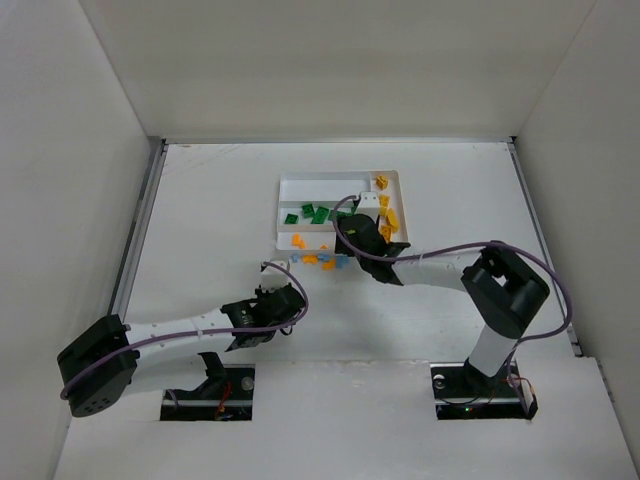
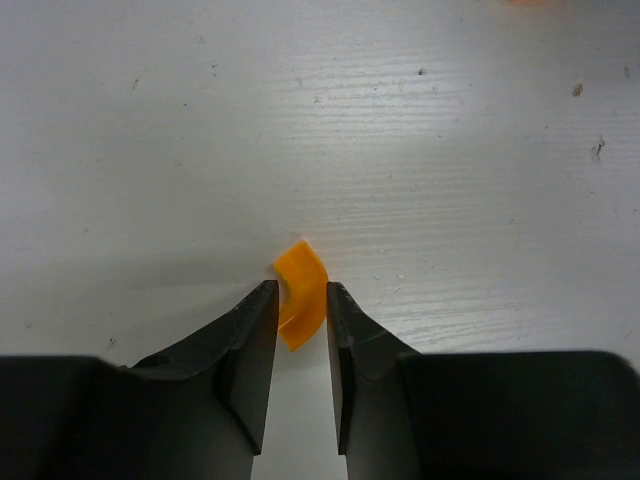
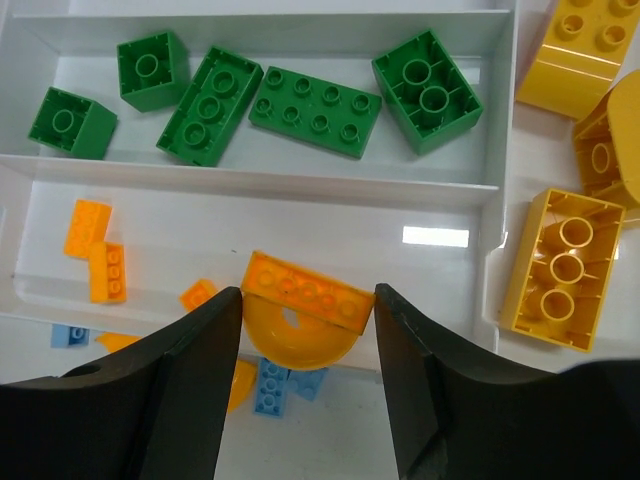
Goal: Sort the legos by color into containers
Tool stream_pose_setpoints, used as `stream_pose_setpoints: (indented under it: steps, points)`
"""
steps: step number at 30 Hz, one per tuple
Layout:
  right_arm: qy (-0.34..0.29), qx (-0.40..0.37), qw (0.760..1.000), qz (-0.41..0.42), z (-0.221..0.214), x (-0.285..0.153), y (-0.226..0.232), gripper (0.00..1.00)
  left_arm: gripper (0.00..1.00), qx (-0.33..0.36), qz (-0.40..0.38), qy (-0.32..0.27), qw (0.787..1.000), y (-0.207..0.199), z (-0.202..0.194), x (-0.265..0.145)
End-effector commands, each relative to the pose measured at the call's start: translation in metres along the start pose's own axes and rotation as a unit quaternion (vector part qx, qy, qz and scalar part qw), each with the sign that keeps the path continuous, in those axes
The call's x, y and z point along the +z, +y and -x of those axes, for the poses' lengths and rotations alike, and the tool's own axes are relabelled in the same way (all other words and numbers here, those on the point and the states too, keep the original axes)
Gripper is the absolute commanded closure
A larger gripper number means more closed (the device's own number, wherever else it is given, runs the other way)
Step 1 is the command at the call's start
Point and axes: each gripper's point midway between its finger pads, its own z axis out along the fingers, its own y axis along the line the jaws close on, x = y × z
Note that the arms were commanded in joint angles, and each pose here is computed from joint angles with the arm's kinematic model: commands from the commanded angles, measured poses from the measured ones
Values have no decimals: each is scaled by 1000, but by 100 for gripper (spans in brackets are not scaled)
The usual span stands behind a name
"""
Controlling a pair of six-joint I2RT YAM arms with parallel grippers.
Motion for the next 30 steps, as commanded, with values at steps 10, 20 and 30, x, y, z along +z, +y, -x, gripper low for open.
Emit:
stream_pose_setpoints:
  steps: [10,20,30]
  points:
    - [-49,32,998,24,38,-4,11,37,80,-29,6,-27,999,-1,18,-1]
    - [-46,44,997,49,17,-37,16,34,83,-40,-11,-43,998,-10,34,-8]
    - [-35,53,995,75,-7,-63,23,33,71,-12,-4,-16,1000,-13,27,-6]
